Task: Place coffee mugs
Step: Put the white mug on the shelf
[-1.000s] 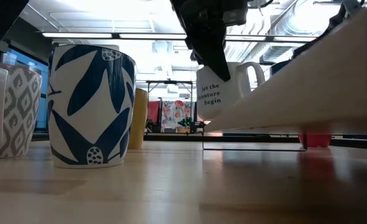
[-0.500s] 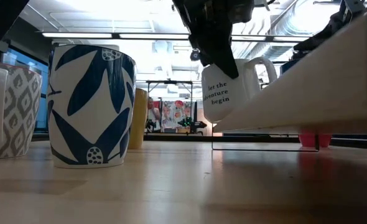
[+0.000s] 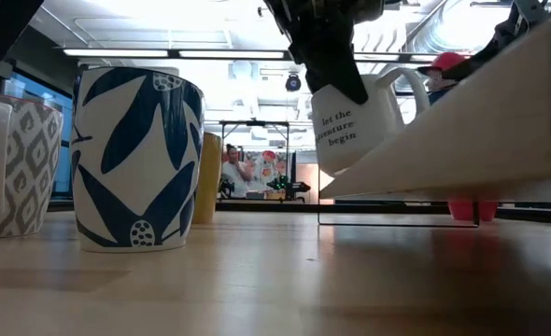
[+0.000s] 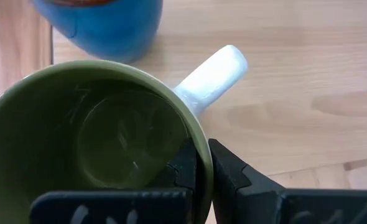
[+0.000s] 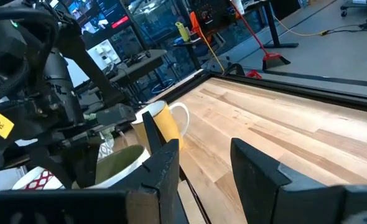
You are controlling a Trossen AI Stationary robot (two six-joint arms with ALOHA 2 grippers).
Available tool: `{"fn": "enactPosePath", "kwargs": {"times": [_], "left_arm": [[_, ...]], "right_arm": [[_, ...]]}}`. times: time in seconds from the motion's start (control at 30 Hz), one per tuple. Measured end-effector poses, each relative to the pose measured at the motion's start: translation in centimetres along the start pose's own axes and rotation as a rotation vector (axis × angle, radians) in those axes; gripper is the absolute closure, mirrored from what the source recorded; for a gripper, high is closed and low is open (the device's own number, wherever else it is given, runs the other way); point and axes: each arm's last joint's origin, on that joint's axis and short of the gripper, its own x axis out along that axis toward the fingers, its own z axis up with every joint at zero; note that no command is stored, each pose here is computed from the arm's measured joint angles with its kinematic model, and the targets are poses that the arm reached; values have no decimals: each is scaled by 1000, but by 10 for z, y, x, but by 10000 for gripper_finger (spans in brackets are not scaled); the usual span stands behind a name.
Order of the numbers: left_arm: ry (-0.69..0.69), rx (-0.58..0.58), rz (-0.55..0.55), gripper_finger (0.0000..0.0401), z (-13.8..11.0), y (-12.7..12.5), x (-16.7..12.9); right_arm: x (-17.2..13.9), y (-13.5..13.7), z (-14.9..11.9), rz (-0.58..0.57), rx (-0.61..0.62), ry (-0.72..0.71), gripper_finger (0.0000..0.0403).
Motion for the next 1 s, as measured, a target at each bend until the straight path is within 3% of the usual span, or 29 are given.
{"fn": "enactPosePath", "kwargs": {"times": [0.23, 0.8, 1.0], "left_arm": [[-11, 31, -32, 350, 1, -2, 1], [-84, 41, -14, 343, 8, 0, -1], [-2, 77, 87, 343, 13, 4, -44]], "right_arm": [[0, 0, 0, 0, 1, 0, 277], [0, 0, -1, 4, -1, 8, 277], [0, -1, -2, -1, -7, 27, 277]]}}
